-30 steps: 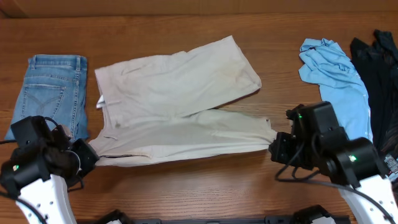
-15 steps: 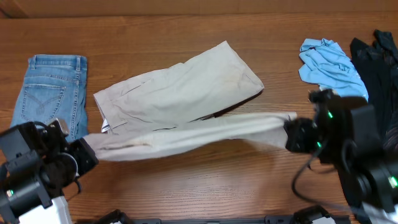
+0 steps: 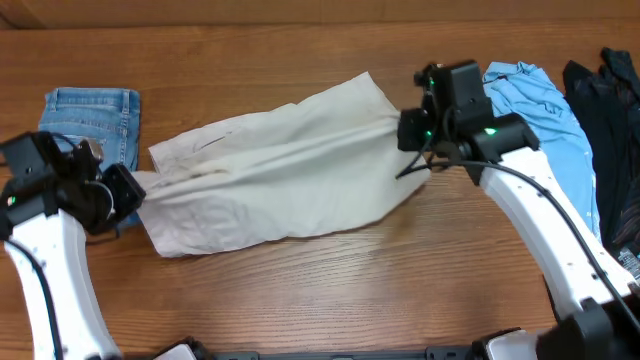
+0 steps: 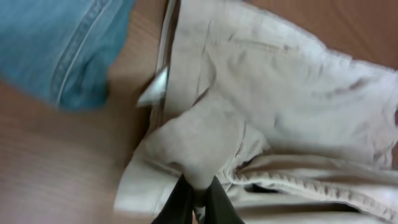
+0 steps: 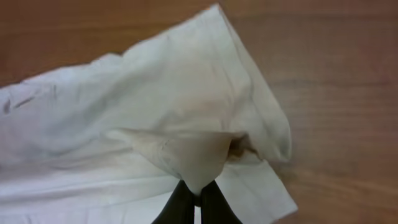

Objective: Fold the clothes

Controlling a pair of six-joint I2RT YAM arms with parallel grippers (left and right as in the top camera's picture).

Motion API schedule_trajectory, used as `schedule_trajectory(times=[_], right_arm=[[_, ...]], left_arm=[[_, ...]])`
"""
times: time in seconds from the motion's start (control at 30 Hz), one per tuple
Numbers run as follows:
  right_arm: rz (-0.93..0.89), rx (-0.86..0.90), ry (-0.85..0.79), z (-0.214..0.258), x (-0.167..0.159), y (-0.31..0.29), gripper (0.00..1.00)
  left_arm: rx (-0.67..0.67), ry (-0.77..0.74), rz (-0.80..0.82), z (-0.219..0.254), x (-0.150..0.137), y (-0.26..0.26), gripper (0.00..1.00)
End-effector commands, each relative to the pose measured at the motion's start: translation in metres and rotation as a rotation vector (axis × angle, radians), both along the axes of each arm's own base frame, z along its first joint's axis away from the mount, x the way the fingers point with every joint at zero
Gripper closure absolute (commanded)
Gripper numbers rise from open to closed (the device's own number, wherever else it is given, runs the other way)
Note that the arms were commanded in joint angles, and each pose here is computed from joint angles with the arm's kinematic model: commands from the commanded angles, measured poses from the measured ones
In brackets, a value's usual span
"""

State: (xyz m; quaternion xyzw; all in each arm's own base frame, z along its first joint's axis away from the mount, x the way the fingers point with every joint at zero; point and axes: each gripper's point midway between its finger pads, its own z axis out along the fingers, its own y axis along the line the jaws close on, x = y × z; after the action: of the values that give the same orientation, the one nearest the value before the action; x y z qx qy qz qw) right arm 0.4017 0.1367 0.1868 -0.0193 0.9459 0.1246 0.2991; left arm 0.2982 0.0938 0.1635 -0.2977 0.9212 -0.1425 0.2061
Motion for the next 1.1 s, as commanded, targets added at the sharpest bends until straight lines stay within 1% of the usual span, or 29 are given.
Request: schedule_trajectory(times=[0.0, 0.13, 0.37, 0.5, 0.57, 0.7, 0.73, 0.77, 0.8, 0.83, 0.87, 0.9, 1.07], right_arm=[[-0.069, -0.085, -0.143, 0.019, 0.032, -0.022, 0.96], [-0.066, -0.080, -0.176, 0.015, 0.048, -0.018, 0.96], [-0.039, -0.099, -0.197, -0.021, 0.081, -0.008, 0.96], [-0.039, -0.101, -0.188, -0.040, 0.091, -0.005, 0.96], [-0.039, -0.100, -0.193, -0.044, 0.095, -0.004, 0.93], [-0.041, -0.091, -0.222, -0.046, 0.104, -0.001, 0.92], [-0.042, -0.089, -0.230, -0.046, 0.106, -0.001, 0.88], [-0.042, -0.086, -0.237, -0.046, 0.108, 0.000, 0.78], [-0.043, -0.084, -0.245, -0.045, 0.110, 0.000, 0.64], [-0.043, -0.082, -0.251, -0.045, 0.111, 0.001, 0.56], [-0.044, -0.083, -0.250, -0.045, 0.111, 0.000, 0.39], [-0.045, -0.084, -0.246, -0.046, 0.111, -0.001, 0.38], [-0.066, -0.113, -0.157, -0.063, 0.100, -0.019, 0.34]], left_arm=[[0.009, -0.066, 0.007, -0.008, 0.035, 0.019, 0.96], [0.002, -0.093, -0.032, -0.025, 0.062, 0.017, 0.96], [0.023, -0.111, -0.081, -0.056, 0.097, 0.012, 0.96], [0.046, -0.107, -0.064, -0.062, 0.102, 0.018, 0.95], [0.049, -0.109, -0.066, -0.063, 0.104, 0.017, 0.95], [0.067, -0.106, -0.068, -0.065, 0.106, 0.017, 0.92], [0.067, -0.106, -0.068, -0.065, 0.107, 0.017, 0.88], [0.067, -0.106, -0.068, -0.065, 0.107, 0.017, 0.79], [0.067, -0.105, -0.068, -0.066, 0.106, 0.017, 0.61], [0.066, -0.105, -0.068, -0.066, 0.106, 0.017, 0.51], [0.050, -0.082, -0.071, -0.068, 0.101, 0.014, 0.12], [0.036, -0.055, -0.072, -0.072, 0.095, 0.011, 0.00], [-0.025, 0.087, -0.076, -0.085, 0.064, -0.002, 0.00]])
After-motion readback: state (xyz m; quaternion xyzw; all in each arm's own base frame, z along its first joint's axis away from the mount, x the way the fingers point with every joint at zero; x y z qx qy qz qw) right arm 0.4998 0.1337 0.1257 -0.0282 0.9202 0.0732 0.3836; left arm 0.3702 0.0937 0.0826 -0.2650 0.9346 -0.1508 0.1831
